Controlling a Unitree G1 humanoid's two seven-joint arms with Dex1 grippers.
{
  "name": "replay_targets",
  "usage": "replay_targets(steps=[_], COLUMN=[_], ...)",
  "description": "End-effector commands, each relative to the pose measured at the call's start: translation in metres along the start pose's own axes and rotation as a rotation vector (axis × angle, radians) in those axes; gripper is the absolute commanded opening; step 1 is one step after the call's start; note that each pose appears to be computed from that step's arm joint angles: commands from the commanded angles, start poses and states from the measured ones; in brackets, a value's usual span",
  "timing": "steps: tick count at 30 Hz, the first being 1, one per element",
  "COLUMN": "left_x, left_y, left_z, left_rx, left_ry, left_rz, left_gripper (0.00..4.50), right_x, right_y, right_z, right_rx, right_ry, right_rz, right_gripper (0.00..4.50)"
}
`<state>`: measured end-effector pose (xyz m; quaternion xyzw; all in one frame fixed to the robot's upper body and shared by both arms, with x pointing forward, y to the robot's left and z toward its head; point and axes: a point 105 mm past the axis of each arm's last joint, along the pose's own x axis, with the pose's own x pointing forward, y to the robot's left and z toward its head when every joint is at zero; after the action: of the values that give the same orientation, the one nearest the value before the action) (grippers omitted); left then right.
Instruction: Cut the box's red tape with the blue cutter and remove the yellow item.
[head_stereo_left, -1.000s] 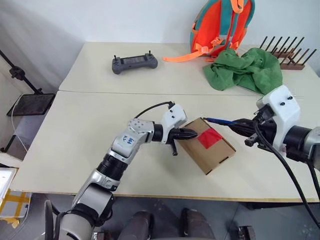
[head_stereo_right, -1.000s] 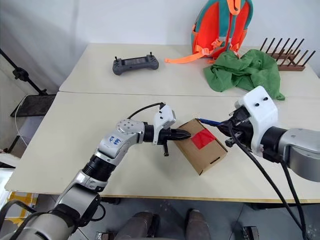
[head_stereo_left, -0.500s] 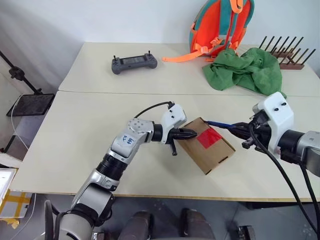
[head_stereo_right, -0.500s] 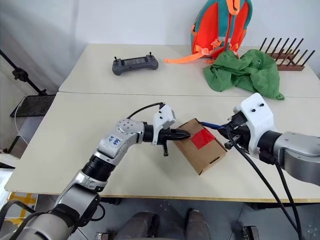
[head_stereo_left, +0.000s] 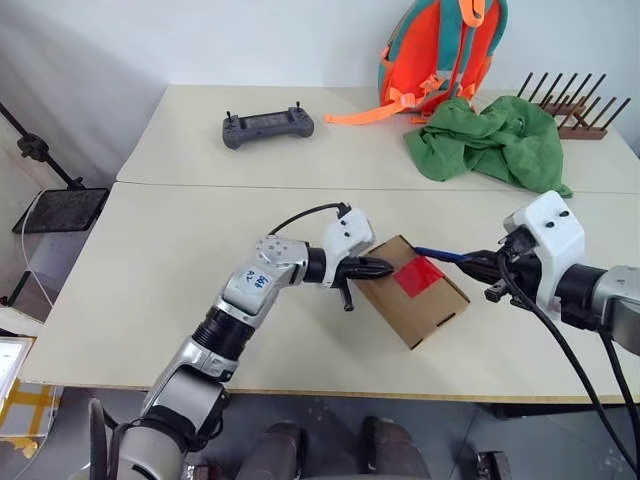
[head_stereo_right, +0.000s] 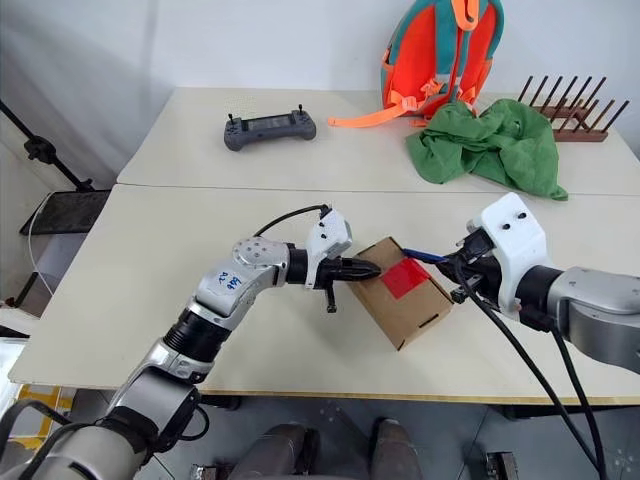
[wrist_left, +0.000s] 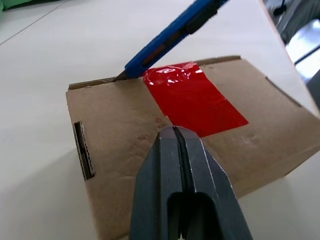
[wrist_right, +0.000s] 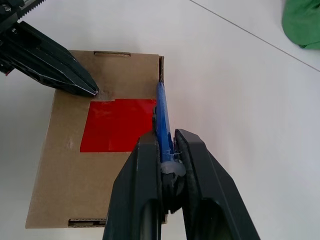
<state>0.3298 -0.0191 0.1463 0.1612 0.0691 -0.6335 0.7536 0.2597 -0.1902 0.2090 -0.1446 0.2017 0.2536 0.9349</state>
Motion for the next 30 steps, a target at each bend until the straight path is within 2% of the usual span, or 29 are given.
replay_targets(steps=[1, 3, 13, 24, 30], left_x=[0.002, 0.004, 0.013, 0.021, 0.023], left_y=[-0.01, -0.008, -0.017, -0.024, -0.026], left_z=[-0.061, -0.074, -0.096, -0.105, -0.104], left_rx=[0.044, 0.09, 0.06, 0.043, 0.038], left_ry=[0.283, 0.347, 0.381, 0.385, 0.379], left_rz=[-0.071, -0.069, -0.117, -0.136, -0.138], left_gripper=[0.0, 0.0, 0.0, 0.0, 0.0], right_x=[-0.005, -0.006, -0.019, -0.038, -0.04], right_y=[-0.004, -0.006, -0.006, -0.004, -0.005], right_z=[-0.001, 0.0, 0.015, 0.007, -0.01], right_rx=[0.015, 0.021, 0.033, 0.087, 0.09], right_ry=[0.068, 0.101, 0.231, 0.375, 0.454], right_rz=[0.016, 0.025, 0.062, 0.041, 0.033], right_gripper=[0.15, 0.15, 0.15, 0.15, 0.15])
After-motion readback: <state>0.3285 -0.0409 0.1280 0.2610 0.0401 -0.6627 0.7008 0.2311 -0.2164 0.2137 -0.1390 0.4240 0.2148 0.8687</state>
